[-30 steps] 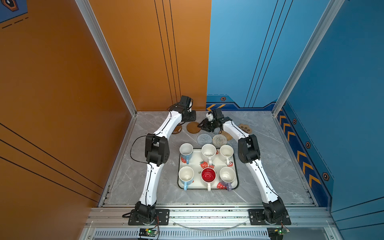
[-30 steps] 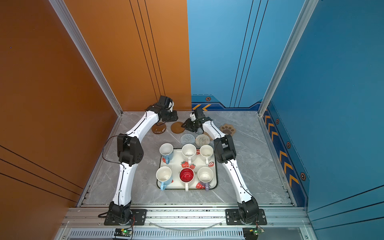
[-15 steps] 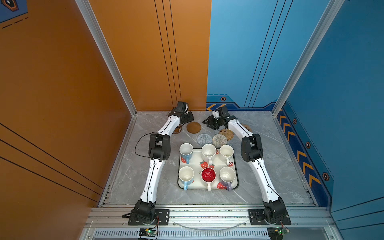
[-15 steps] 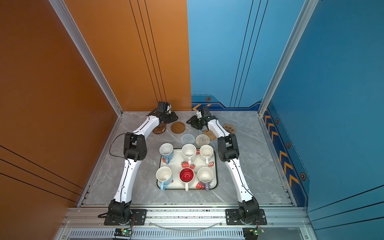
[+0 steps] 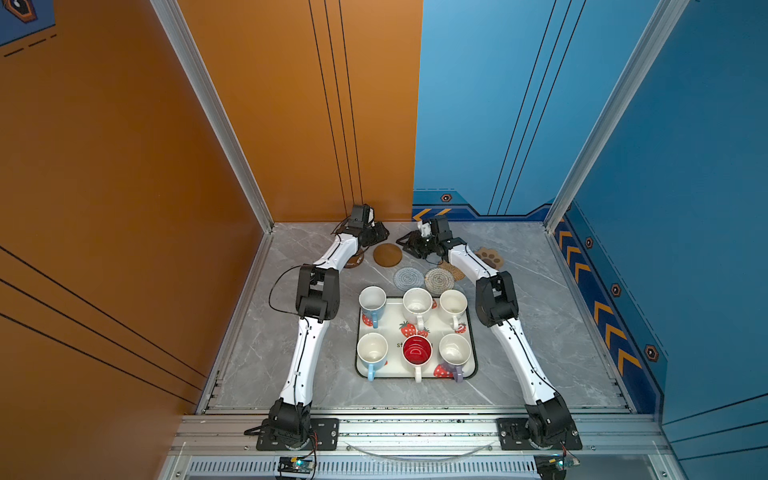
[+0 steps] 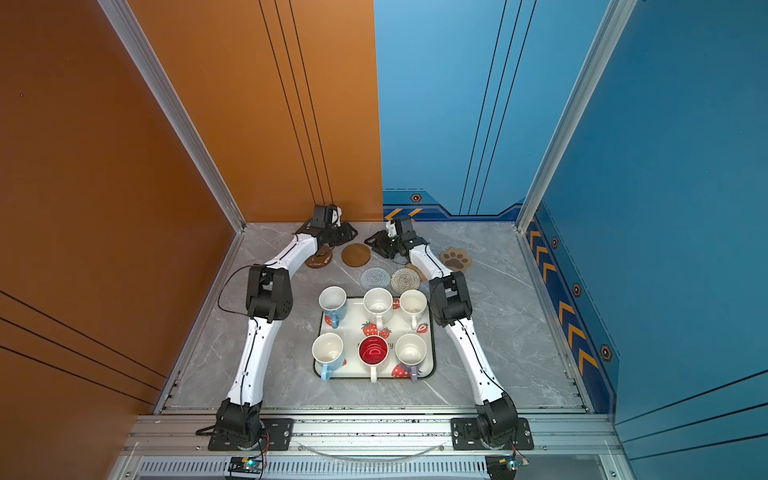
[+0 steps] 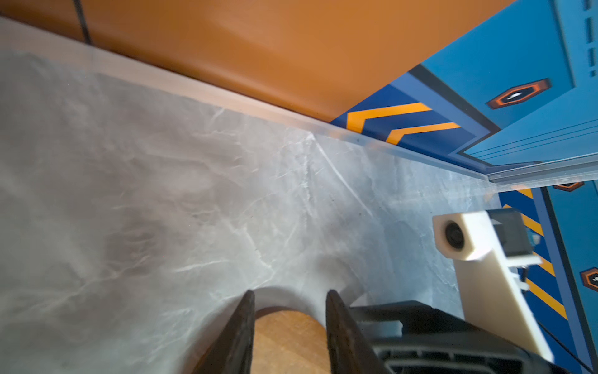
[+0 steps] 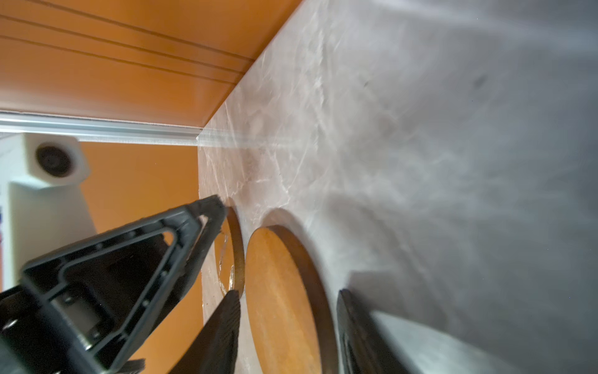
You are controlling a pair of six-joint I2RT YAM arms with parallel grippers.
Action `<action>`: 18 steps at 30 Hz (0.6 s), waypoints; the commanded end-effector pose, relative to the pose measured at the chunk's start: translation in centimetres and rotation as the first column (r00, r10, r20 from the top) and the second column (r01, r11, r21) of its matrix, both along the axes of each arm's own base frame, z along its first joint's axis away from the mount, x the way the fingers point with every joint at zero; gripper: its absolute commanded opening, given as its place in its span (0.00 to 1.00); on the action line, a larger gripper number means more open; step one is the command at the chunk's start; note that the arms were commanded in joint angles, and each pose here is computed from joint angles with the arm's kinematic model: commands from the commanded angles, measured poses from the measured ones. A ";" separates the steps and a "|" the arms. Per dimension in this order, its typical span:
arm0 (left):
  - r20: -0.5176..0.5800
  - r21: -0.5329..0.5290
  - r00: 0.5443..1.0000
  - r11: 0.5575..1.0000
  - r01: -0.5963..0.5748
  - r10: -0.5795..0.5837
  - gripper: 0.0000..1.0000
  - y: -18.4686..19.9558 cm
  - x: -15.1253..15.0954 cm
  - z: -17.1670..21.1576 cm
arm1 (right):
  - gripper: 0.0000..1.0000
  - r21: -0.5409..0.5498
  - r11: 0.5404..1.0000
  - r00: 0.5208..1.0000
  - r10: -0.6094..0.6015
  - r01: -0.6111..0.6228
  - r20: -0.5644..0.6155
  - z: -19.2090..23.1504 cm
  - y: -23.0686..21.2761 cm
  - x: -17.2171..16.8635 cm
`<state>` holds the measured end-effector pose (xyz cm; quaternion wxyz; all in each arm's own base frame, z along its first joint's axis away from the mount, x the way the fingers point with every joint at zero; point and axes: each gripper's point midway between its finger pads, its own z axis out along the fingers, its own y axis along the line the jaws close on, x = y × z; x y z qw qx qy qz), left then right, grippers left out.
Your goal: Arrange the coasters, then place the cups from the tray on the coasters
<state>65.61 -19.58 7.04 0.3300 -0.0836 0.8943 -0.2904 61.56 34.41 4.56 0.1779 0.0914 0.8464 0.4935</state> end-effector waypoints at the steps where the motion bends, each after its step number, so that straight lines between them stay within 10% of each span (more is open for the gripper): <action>1: -0.005 -0.016 1.000 1.000 0.021 -0.021 0.38 0.5 -0.4 0.1 | 0.48 -0.007 1.000 0.995 0.028 -0.029 -0.097 -3.5 1.3 -1.8; 18: 0.056 -0.053 0.997 0.997 0.048 -0.045 0.39 1.1 -0.6 4.8 | 0.48 0.015 0.997 0.994 0.078 -0.077 -0.083 -1.9 2.7 -2.8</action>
